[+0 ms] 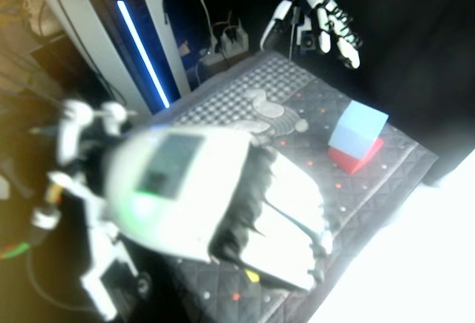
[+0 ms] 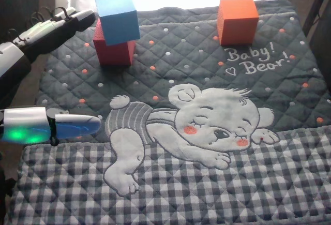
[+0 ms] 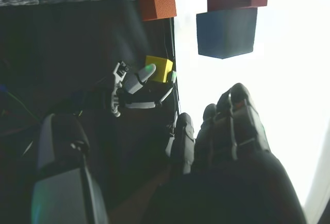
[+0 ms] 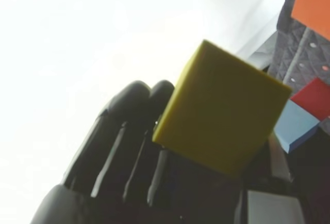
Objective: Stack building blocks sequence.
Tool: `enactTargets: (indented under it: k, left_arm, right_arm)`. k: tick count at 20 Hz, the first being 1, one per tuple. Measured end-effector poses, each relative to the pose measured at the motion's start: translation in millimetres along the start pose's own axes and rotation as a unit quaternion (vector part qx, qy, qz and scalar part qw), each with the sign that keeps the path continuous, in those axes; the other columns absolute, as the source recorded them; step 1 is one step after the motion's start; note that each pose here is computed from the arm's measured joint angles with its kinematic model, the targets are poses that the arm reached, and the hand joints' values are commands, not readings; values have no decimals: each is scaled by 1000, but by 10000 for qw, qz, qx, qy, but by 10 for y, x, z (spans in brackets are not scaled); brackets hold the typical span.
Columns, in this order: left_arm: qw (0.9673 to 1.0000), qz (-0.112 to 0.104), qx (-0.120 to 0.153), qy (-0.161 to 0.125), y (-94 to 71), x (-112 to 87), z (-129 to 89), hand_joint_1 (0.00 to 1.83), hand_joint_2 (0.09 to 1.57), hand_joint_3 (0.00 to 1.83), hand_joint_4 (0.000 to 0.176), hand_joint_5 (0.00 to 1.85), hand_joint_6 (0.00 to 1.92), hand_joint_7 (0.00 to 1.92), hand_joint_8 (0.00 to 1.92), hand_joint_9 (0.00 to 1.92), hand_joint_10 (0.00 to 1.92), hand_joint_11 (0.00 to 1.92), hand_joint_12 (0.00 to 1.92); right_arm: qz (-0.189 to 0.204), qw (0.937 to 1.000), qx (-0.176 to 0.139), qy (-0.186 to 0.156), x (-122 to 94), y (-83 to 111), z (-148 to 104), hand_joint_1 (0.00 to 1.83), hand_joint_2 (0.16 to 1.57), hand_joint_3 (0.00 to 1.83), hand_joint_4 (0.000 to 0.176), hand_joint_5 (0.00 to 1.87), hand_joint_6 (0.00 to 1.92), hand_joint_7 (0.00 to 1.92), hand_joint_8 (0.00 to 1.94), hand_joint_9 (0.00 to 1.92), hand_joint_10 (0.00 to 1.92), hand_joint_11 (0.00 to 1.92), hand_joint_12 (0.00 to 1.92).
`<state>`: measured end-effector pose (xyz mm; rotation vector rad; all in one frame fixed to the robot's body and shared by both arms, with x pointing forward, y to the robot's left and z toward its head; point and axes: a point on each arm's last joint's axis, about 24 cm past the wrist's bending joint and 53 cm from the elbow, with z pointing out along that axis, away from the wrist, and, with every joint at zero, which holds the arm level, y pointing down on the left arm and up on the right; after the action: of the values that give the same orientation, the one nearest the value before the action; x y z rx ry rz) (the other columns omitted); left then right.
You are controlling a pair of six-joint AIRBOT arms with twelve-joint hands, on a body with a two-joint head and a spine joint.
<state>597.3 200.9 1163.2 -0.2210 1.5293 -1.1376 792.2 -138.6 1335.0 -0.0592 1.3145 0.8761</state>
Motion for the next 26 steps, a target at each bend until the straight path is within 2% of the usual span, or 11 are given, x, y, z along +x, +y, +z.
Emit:
enactTargets:
  k: [2, 3, 4, 8, 9, 11, 15, 16, 19, 23, 26]
  left_arm:
    - [10000, 2, 33, 18, -18, 8, 7, 787, 836, 1, 137, 128, 0, 0, 0, 0, 0, 0, 285]
    - [10000, -7, 45, 12, -26, 5, 11, 799, 836, 1, 134, 132, 3, 0, 0, 0, 0, 0, 279]
    - [10000, -13, 41, 7, -23, 4, 11, 799, 833, 0, 124, 135, 3, 0, 0, 0, 0, 0, 283]
    - [10000, -54, 32, -1, -12, 19, 14, 792, 825, 0, 121, 120, 2, 0, 0, 0, 0, 0, 291]
    - [10000, -63, 24, 8, -9, 23, 15, 794, 824, 0, 124, 125, 2, 0, 0, 0, 0, 0, 227]
    - [10000, -60, 41, 12, -17, 25, 15, 781, 828, 0, 127, 122, 1, 0, 0, 0, 0, 0, 265]
    - [10000, -80, 51, 1, -22, 20, 15, 750, 826, 0, 124, 121, 1, 0, 0, 0, 0, 0, 391]
    - [10000, -80, 50, 2, -21, 21, 14, 745, 827, 0, 110, 130, 5, 0, 0, 0, 0, 0, 404]
    - [10000, -84, 53, 2, -18, 15, 16, 762, 833, 2, 105, 142, 6, 0, 0, 0, 0, 0, 408]
    - [10000, -76, 41, -18, -5, -3, 19, 747, 834, 0, 119, 131, 1, 0, 0, 0, 0, 0, 415]
    - [10000, -71, 54, -6, -10, 0, 19, 738, 841, 1, 107, 144, 2, 0, 0, 5, 1, 0, 507]
  right_arm:
    - [16, 10000, 32, 68, 54, 2, 22, 1184, 1126, 0, 0, 947, 972, 1075, 1032, 1122, 1330, 1029, 1615]
    - [28, 10000, 18, 90, 83, 22, 37, 1250, 1124, 1, 0, 927, 853, 1039, 1146, 1095, 1324, 969, 1633]
    - [43, 9999, 1, 112, 117, 43, 51, 1169, 1115, 0, 0, 973, 967, 1093, 1025, 1100, 1406, 953, 1710]
    - [118, 9996, -8, 263, 308, 83, 88, 1171, 1100, 0, 0, 1004, 936, 1092, 1062, 1101, 1484, 984, 1816]
    - [189, 9994, 9, 292, 366, 77, 86, 1268, 1106, 0, 0, 976, 789, 1041, 1158, 1033, 1442, 966, 1731]
    - [255, 9991, 60, 335, 429, 42, 74, 1263, 1088, 0, 0, 1015, 794, 1071, 1056, 1027, 1385, 942, 1664]
    - [337, 9983, 192, 431, 558, -71, 23, 1238, 1091, 0, 2, 958, 1050, 1110, 807, 1059, 1122, 954, 1554]
    - [321, 9981, 233, 475, 601, -112, 6, 1242, 1086, 0, 0, 962, 1020, 1128, 802, 1081, 1172, 999, 1573]
    - [310, 9979, 276, 492, 634, -155, 15, 1242, 1092, 1, 0, 939, 1024, 1119, 850, 1035, 1218, 913, 1577]
    - [373, 9977, 277, 485, 671, -144, 62, 1233, 1098, 1, 9, 947, 1072, 1088, 839, 1062, 912, 856, 1424]
    - [448, 9974, 290, 477, 699, -151, 105, 1245, 1100, 0, 0, 965, 917, 1061, 1027, 981, 1263, 848, 1654]
